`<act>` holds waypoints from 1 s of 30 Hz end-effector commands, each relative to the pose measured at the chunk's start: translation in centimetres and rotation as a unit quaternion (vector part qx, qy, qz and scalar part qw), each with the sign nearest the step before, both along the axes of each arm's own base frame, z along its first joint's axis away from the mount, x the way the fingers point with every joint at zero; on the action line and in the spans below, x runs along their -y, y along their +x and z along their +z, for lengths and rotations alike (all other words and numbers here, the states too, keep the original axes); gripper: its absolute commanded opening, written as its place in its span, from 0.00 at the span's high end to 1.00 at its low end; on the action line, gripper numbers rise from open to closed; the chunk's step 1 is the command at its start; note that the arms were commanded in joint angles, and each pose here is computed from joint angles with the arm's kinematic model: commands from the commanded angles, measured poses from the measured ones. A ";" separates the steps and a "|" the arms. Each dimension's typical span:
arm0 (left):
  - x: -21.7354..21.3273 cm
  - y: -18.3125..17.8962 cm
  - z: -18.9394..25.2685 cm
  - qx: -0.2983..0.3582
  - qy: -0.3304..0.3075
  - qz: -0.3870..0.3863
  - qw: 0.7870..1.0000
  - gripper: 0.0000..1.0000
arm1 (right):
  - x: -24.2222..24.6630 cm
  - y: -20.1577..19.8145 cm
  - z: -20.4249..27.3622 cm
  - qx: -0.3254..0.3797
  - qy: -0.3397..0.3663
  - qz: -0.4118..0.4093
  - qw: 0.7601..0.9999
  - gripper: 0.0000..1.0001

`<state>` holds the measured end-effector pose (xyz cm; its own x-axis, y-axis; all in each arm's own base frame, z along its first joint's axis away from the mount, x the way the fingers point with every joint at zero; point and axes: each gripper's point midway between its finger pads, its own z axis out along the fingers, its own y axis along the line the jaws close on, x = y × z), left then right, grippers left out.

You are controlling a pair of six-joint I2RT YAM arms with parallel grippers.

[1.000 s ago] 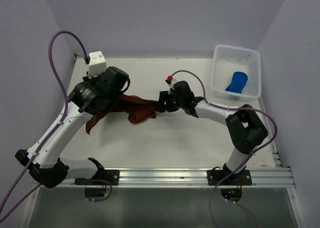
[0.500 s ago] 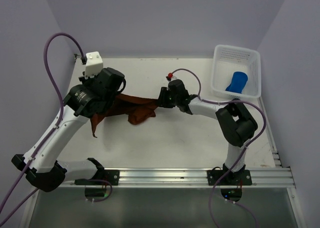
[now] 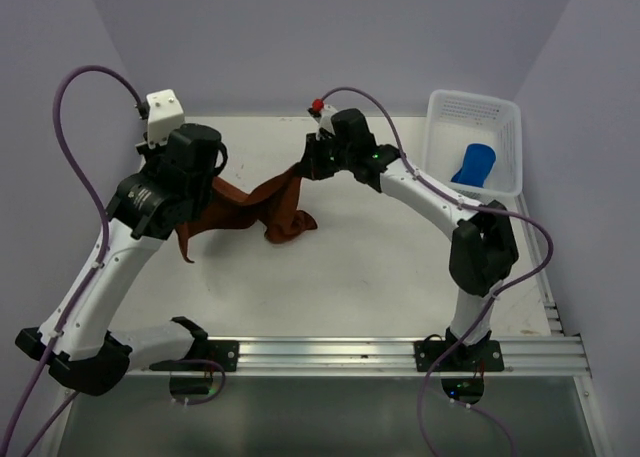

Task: Roll the towels
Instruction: Flatten the towel

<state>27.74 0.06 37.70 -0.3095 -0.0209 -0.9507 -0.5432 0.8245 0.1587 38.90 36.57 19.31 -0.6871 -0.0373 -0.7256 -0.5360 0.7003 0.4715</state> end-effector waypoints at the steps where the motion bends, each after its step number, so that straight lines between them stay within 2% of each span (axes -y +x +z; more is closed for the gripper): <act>1: -1.7 -0.1 3.4 0.068 -0.020 0.017 0.997 1.00 | 1.2 -3.3 8.5 0.048 0.012 0.085 0.995 1.00; 6: -3.1 -1.1 4.4 0.101 -0.029 0.036 0.994 1.00 | 3.3 -6.4 12.0 0.055 0.020 0.117 0.991 1.00; 10: -3.5 -1.9 5.0 0.124 -0.046 0.036 0.991 1.00 | 3.7 -8.8 12.9 0.044 0.032 0.149 0.987 1.00; 17: -3.4 -3.0 5.8 0.158 -0.072 0.003 0.985 1.00 | 4.4 -14.7 15.7 0.016 0.123 0.197 0.973 1.00; 19: -3.1 -3.3 5.8 0.164 -0.079 -0.020 0.983 1.00 | 4.4 -16.7 17.0 0.004 0.162 0.232 0.959 1.00; 21: -2.9 -3.5 6.2 0.181 -0.084 -0.041 0.979 1.00 | 4.8 -17.6 16.6 -0.010 0.173 0.241 0.955 1.00; 24: -2.2 -2.9 5.2 0.177 -0.080 -0.056 0.979 1.00 | 4.9 -16.7 14.9 -0.050 0.190 0.230 0.953 1.00; 27: -1.0 -1.3 2.7 0.146 -0.073 -0.071 0.984 1.00 | 6.2 -12.7 11.1 -0.105 0.192 0.182 0.959 1.00; 29: -0.2 -0.3 1.4 0.132 -0.070 -0.080 0.986 1.00 | 7.3 -10.3 8.2 -0.120 0.166 0.145 0.968 0.93; 30: 0.5 0.6 0.3 0.115 -0.066 -0.087 0.987 1.00 | 8.4 -8.4 6.4 -0.127 0.143 0.114 0.975 0.75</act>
